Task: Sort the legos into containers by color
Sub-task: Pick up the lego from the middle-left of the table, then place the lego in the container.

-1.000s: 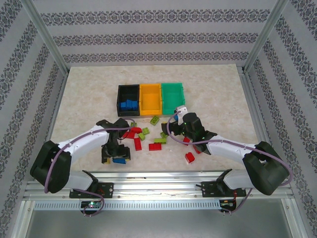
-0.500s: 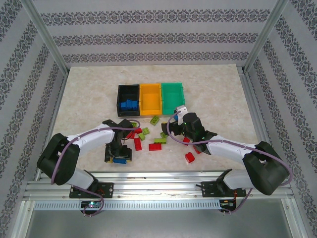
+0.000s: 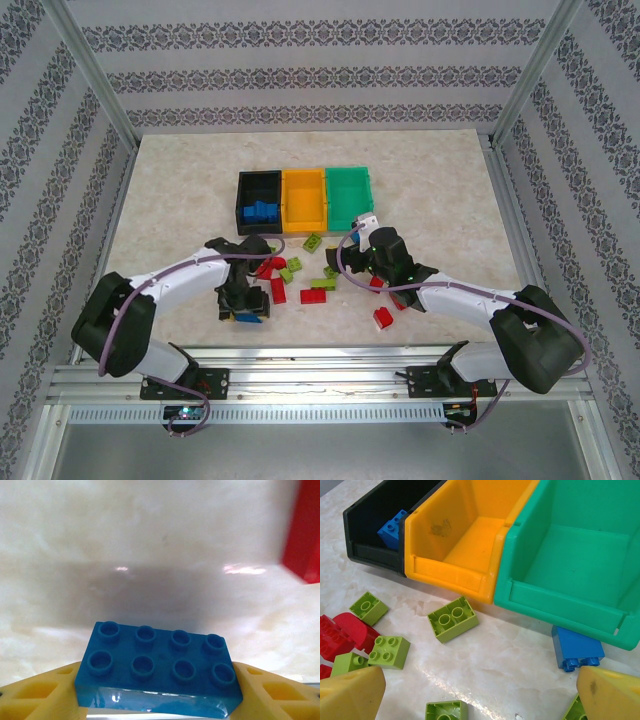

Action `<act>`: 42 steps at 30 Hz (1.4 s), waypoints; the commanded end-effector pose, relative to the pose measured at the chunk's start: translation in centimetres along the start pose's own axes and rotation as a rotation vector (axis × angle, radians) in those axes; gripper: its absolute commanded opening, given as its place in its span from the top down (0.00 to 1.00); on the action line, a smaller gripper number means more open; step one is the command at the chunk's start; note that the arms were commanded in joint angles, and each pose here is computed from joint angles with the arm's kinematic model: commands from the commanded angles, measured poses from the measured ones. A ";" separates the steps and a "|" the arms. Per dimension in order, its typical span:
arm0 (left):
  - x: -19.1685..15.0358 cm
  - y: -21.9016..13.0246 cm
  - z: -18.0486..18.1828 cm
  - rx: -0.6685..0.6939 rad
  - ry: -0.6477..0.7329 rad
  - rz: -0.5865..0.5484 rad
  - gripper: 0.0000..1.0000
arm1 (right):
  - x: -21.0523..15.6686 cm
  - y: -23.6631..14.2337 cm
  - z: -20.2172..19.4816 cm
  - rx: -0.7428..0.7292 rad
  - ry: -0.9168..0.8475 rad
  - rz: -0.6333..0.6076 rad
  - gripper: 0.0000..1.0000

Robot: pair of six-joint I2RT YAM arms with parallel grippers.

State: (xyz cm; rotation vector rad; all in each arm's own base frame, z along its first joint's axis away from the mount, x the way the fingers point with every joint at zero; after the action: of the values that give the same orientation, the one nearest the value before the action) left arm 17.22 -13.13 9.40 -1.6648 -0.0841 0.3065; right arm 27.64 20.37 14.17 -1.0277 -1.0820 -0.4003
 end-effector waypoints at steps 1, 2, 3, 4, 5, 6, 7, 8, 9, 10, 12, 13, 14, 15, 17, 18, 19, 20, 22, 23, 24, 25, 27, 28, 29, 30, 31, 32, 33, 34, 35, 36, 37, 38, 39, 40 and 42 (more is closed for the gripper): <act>1.3 -2.7 -2.8 -0.134 0.044 -0.075 0.36 | 0.1 0.0 0.3 0.015 0.001 -0.004 0.02; 1.9 -3.4 -3.1 -0.139 0.051 -0.092 0.36 | 0.2 0.0 0.3 0.014 0.003 -0.005 0.02; 2.7 -4.3 -3.5 -0.143 0.063 -0.121 0.36 | 0.1 0.0 0.4 0.016 0.002 -0.004 0.02; 3.6 -5.2 -3.9 -0.144 0.076 -0.146 0.36 | 0.2 0.0 0.4 0.018 0.002 -0.006 0.02; 4.5 -5.7 -4.1 -0.138 0.083 -0.160 0.36 | 0.2 0.0 0.4 0.019 0.003 -0.005 0.02; 5.5 -6.4 -4.4 -0.136 0.091 -0.176 0.36 | 0.1 0.0 0.3 0.015 0.003 -0.006 0.02; 6.7 -7.3 -4.7 -0.136 0.100 -0.194 0.36 | 0.1 0.0 0.3 0.014 0.001 -0.004 0.02; 7.8 -8.1 -5.1 -0.141 0.110 -0.212 0.36 | 0.1 0.0 0.3 0.010 0.000 -0.005 0.02; 9.0 -8.9 -5.5 -0.146 0.118 -0.233 0.36 | 0.1 0.0 0.2 0.007 -0.002 -0.004 0.02; 10.3 -9.5 -5.9 -0.151 0.124 -0.246 0.36 | 0.2 0.0 0.2 0.006 -0.003 -0.006 0.02; 12.7 -11.0 -6.6 -0.169 0.136 -0.283 0.36 | 0.2 0.0 0.2 0.003 -0.005 -0.007 0.02; 14.0 -11.6 -6.9 -0.177 0.139 -0.289 0.36 | 0.1 -0.1 0.1 -0.001 -0.008 -0.005 0.02; 15.0 -11.9 -7.1 -0.178 0.145 -0.293 0.36 | 0.2 -0.1 0.1 -0.004 -0.009 -0.008 0.02; 16.2 -12.4 -7.2 -0.170 0.148 -0.302 0.36 | 0.2 -0.2 0.1 -0.006 -0.010 -0.008 0.02; 18.5 -13.5 -7.4 -0.135 0.162 -0.329 0.36 | 0.2 -0.4 0.0 -0.010 -0.010 -0.013 0.02; 19.8 -14.0 -7.3 -0.099 0.166 -0.350 0.36 | 0.3 -0.4 0.0 -0.009 -0.011 -0.016 0.02; 20.9 -14.2 -7.0 -0.061 0.162 -0.354 0.36 | 0.4 -0.5 0.0 -0.010 -0.010 -0.020 0.02; 21.8 -14.7 -7.0 -0.044 0.163 -0.366 0.36 | 0.3 -0.5 0.0 -0.009 -0.011 -0.018 0.02; 23.9 -15.3 -7.2 -0.026 0.163 -0.411 0.36 | 0.4 -0.6 0.0 -0.013 -0.012 -0.019 0.02; 24.7 -15.4 -7.2 -0.022 0.165 -0.428 0.36 | 0.3 -0.6 0.0 -0.014 -0.012 -0.018 0.02; 25.8 -15.7 -7.3 -0.013 0.169 -0.456 0.36 | 0.4 -0.7 -0.1 -0.016 -0.013 -0.021 0.02; 26.7 -15.6 -7.2 -0.001 0.165 -0.466 0.34 | 0.4 -0.7 -0.1 -0.017 -0.014 -0.022 0.02; 28.2 -15.4 -7.1 0.009 0.157 -0.465 0.31 | 0.4 -0.7 -0.1 -0.016 -0.014 -0.023 0.02; 28.6 -15.6 -7.0 0.018 0.147 -0.464 0.28 | 0.4 -0.7 -0.1 -0.017 -0.015 -0.022 0.02; 28.8 -15.5 -7.1 0.019 0.146 -0.455 0.26 | 0.4 -0.7 -0.1 -0.019 -0.014 -0.023 0.02; 28.9 -15.6 -7.4 0.008 0.152 -0.448 0.23 | 0.4 -0.7 -0.1 -0.019 -0.017 -0.023 0.02; 28.8 -15.9 -7.6 -0.005 0.155 -0.445 0.21 | 0.4 -0.7 -0.1 -0.022 -0.018 -0.021 0.02; 28.6 -16.1 -7.7 -0.014 0.156 -0.446 0.20 | 0.4 -0.7 -0.1 -0.021 -0.018 -0.021 0.02; 28.3 -16.5 -7.8 -0.023 0.158 -0.449 0.19 | 0.3 -0.7 -0.1 -0.022 -0.018 -0.021 0.02; 28.0 -16.8 -7.8 -0.029 0.162 -0.452 0.18 | 0.4 -0.7 -0.2 -0.023 -0.018 -0.021 0.02; 27.7 -17.3 -7.6 -0.034 0.162 -0.457 0.18 | 0.3 -0.7 -0.1 -0.022 -0.018 -0.021 0.02; 27.2 -17.7 -7.6 -0.045 0.168 -0.457 0.18 | 0.3 -0.7 -0.2 -0.023 -0.019 -0.018 0.02; 26.7 -18.2 -7.7 -0.061 0.173 -0.461 0.18 | 0.3 -0.6 -0.1 -0.023 -0.020 -0.017 0.02; 26.2 -18.4 -7.5 -0.072 0.177 -0.458 0.18 | 0.3 -0.6 -0.2 -0.026 -0.020 -0.017 0.02; 25.7 -18.7 -7.5 -0.084 0.180 -0.460 0.18 | 0.3 -0.6 -0.2 -0.028 -0.019 -0.018 0.02; 25.1 -18.9 -7.4 -0.098 0.185 -0.459 0.18 | 0.3 -0.6 -0.2 -0.028 -0.018 -0.017 0.02; 23.9 -19.1 -7.0 -0.110 0.195 -0.459 0.18 | 0.3 -0.6 -0.3 -0.030 -0.011 -0.018 0.02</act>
State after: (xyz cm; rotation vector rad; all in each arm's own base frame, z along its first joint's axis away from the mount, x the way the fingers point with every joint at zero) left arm 46.30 -12.31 22.02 -1.6793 -0.3177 -0.1503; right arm 27.66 20.20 14.69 -1.0302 -1.0926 -0.4177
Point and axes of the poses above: each hand's point on the last joint's axis, 136 mm out from that joint toward the fingers, its own y axis out along the fingers, its own z axis along the line the jaws close on, x = y × z, the point moved 5 cm from there along -y, back along the fingers, and after that the axes turned 8 degrees about -y, right-handed, at the moved point
